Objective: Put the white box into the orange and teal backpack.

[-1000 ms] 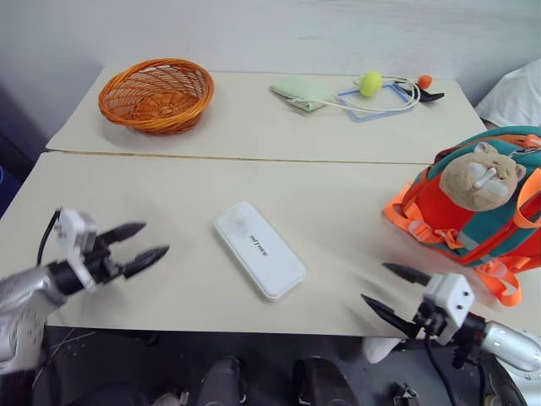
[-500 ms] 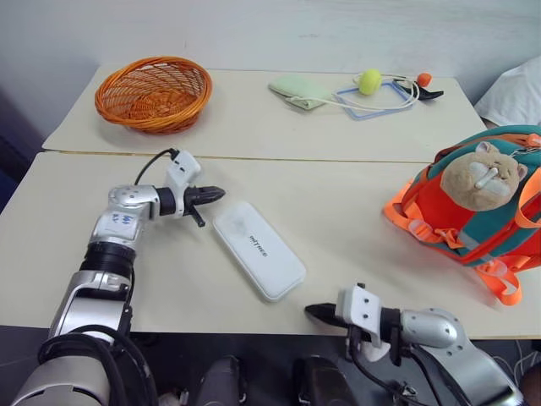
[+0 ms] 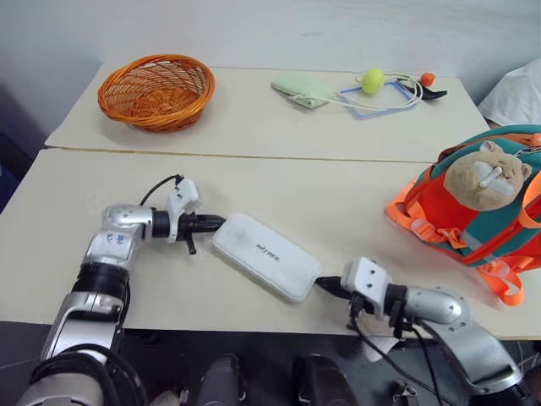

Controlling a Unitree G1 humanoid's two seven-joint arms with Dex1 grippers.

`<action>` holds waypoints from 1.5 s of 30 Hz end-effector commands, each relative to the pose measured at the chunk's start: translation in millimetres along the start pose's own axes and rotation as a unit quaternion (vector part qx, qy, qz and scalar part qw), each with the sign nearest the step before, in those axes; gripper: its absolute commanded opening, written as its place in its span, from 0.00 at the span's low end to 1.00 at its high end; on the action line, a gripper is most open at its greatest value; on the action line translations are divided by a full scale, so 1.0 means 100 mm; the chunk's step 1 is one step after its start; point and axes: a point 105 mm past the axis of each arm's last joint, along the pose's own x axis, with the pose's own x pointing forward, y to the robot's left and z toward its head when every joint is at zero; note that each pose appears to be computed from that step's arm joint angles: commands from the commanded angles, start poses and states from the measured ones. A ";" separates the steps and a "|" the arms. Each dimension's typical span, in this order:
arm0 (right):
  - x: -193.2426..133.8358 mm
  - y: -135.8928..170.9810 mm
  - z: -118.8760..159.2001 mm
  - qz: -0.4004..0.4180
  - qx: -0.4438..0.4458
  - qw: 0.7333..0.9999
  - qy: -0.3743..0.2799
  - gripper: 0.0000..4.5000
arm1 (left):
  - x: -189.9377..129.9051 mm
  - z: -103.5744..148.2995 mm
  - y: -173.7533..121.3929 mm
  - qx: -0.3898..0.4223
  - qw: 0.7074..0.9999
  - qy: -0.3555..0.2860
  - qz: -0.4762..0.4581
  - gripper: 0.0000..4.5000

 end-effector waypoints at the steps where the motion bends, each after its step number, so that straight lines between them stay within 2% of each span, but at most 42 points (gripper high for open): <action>1: -0.12 -0.21 0.13 -0.025 -0.018 0.999 -0.016 0.00 | -0.04 0.11 -0.24 0.013 0.999 -0.015 -0.026 0.06; 4: -0.14 -0.32 0.07 -0.035 -0.023 0.999 -0.009 0.00 | -0.05 0.02 -0.43 -0.002 1.000 0.001 -0.029 0.06; 8: -0.12 -0.44 -0.03 -0.042 -0.028 0.999 0.000 0.00 | -0.02 0.06 -0.62 -0.016 1.000 -0.010 -0.025 0.06; 13: -0.19 -0.62 -0.16 -0.066 -0.050 0.996 0.021 0.00 | -0.11 0.02 -0.66 -0.038 0.999 -0.004 0.003 0.06; 16: -0.25 -0.71 -0.18 -0.086 -0.054 0.995 0.025 0.00 | -0.28 -0.07 -0.65 -0.090 0.996 0.014 0.016 0.06; 17: -0.27 -0.73 -0.18 -0.090 -0.054 0.994 0.025 0.00 | -0.33 -0.10 -0.63 -0.113 0.993 0.022 0.027 0.10; 18: -0.30 -0.75 -0.19 -0.092 -0.053 0.994 0.026 0.00 | -0.42 -0.21 -0.57 -0.185 0.980 0.047 0.050 0.14; 20: -0.33 -0.77 -0.19 -0.089 -0.052 0.994 0.028 0.00 | -0.51 -0.29 -0.62 -0.321 0.945 0.060 0.031 0.25; 22: -0.32 -0.77 -0.18 -0.082 -0.050 0.995 0.026 0.00 | -0.57 -0.29 -0.67 -0.422 0.904 0.068 -0.001 0.39; 26: -0.29 -0.74 -0.15 -0.052 -0.058 0.997 0.021 0.00 | -0.57 -0.23 -0.63 -0.504 0.858 0.096 -0.030 0.66; 31: -0.22 -0.70 -0.13 -0.020 -0.065 0.997 0.023 0.00 | -0.24 -0.01 -0.42 -0.550 0.831 0.055 -0.066 0.99; 36: -0.13 -0.67 -0.09 0.004 -0.071 0.997 0.022 0.00 | 0.05 0.09 -0.49 -0.554 0.823 0.074 -0.105 0.99; 45: 0.05 -0.62 0.02 0.019 -0.075 0.997 0.008 0.00 | 0.31 0.26 -0.57 -0.572 0.802 0.063 -0.157 0.99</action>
